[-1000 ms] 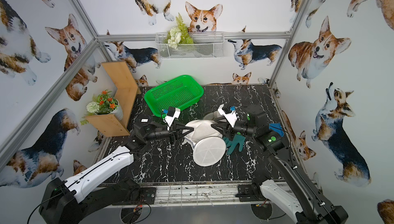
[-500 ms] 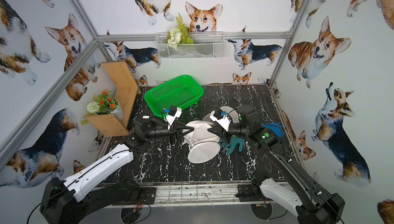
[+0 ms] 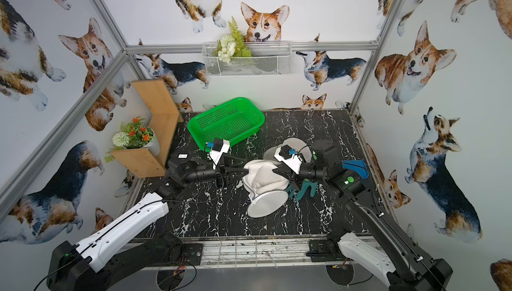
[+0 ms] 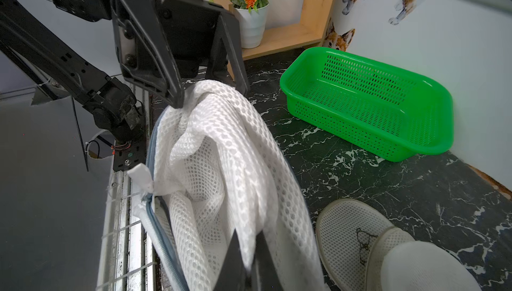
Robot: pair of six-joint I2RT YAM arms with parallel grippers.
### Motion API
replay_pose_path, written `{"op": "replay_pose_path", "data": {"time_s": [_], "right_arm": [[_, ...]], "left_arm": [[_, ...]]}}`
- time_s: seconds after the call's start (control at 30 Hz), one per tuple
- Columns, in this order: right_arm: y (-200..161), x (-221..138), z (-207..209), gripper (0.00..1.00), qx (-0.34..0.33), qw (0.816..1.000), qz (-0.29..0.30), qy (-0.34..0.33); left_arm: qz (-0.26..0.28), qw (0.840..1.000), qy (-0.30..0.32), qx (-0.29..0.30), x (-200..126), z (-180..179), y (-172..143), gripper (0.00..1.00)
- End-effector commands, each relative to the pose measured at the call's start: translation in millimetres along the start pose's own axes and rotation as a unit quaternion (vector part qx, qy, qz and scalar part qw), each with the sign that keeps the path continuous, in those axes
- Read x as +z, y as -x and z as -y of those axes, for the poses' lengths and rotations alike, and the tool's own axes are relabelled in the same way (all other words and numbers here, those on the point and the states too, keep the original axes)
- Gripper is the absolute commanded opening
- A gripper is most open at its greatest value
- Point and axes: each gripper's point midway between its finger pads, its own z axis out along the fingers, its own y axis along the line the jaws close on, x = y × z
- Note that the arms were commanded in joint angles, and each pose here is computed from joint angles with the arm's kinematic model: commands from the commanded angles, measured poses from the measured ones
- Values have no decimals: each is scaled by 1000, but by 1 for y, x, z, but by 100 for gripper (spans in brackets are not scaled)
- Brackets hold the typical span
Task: Turn the laundry bag inside out
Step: Turn over the laundry bag.
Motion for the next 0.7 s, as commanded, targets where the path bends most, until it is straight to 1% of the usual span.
{"op": "replay_pose_path", "data": {"time_s": [0.0, 0.07, 0.17, 0.2, 0.3, 0.4, 0.47, 0.5, 0.53, 0.67], "right_arm": [[1, 0, 0, 0, -10, 1000, -2, -1], [1, 0, 1, 0, -14, 1000, -3, -4], [-2, -2, 2, 0, -21, 1000, -9, -9], [-5, -3, 2, 0, -23, 1000, -14, -11], [-20, -6, 1, 0, -34, 998, -44, -22], [-33, -12, 0, 0, -50, 996, -71, -31], [-29, -18, -4, 0, -63, 995, -67, -31], [-21, -21, -7, 0, -71, 996, -54, -30], [-10, -24, -10, 0, -81, 996, -36, -27], [46, -40, -12, 0, -97, 992, 68, -41]], "left_arm": [[-4, 1000, -3, -11, 1, -1, -1, 45], [-5, 1000, -2, -13, 2, -2, -1, 30], [-3, 1000, 8, -16, 0, -6, 0, 5], [1, 1000, 13, -16, -1, -8, 2, 0], [24, 999, 37, -18, -6, -16, 14, 0], [56, 993, 98, -39, -18, -42, 27, 0], [70, 984, 144, -72, -25, -66, 28, 0], [69, 981, 158, -92, -27, -77, 24, 0], [70, 979, 164, -97, -26, -81, 31, 0], [7, 975, 170, -140, -12, -101, 1, 0]]}}
